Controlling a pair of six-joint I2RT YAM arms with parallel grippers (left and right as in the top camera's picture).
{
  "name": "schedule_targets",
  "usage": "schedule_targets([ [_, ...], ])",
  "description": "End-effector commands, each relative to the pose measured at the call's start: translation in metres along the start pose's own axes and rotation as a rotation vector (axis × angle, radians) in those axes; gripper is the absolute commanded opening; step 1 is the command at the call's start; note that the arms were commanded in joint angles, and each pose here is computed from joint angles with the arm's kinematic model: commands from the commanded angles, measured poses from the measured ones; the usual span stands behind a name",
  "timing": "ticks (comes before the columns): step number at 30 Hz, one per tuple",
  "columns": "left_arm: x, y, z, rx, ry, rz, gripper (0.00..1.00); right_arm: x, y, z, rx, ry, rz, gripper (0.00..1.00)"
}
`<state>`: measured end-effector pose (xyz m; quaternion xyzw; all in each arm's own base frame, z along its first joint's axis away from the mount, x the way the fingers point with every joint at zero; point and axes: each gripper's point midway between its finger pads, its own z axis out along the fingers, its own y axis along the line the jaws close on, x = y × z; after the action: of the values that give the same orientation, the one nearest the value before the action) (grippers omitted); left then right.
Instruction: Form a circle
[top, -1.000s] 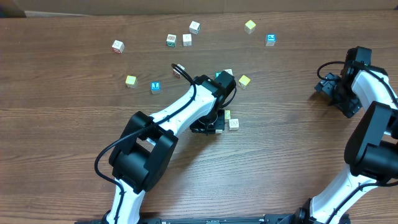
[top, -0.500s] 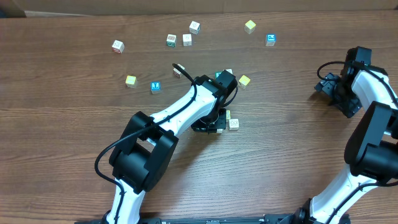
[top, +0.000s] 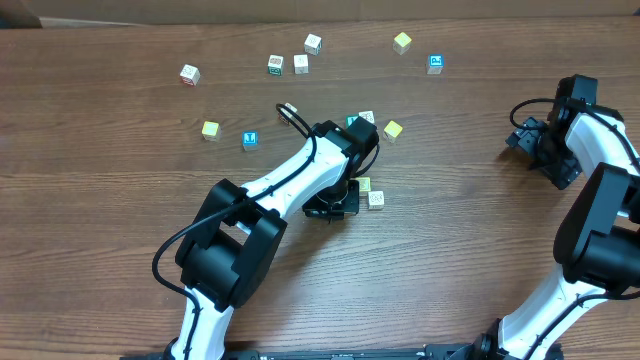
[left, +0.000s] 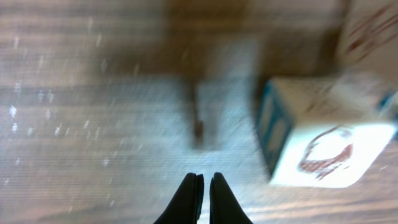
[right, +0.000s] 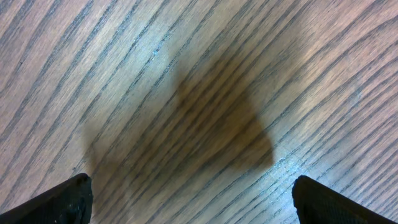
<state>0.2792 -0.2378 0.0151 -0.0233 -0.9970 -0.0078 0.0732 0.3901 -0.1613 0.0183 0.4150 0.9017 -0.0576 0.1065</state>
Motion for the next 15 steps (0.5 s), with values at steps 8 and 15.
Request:
schedule_targets([
  [8, 0.013, -0.013, -0.025, 0.026, -0.044, 0.158, 0.04, -0.004, 0.001, -0.009, -0.011, -0.024, 0.005, 1.00],
  [15, 0.014, -0.028, -0.099, 0.056, -0.315, 0.304, 0.04, -0.004, 0.001, -0.009, -0.011, -0.024, 0.005, 1.00],
])
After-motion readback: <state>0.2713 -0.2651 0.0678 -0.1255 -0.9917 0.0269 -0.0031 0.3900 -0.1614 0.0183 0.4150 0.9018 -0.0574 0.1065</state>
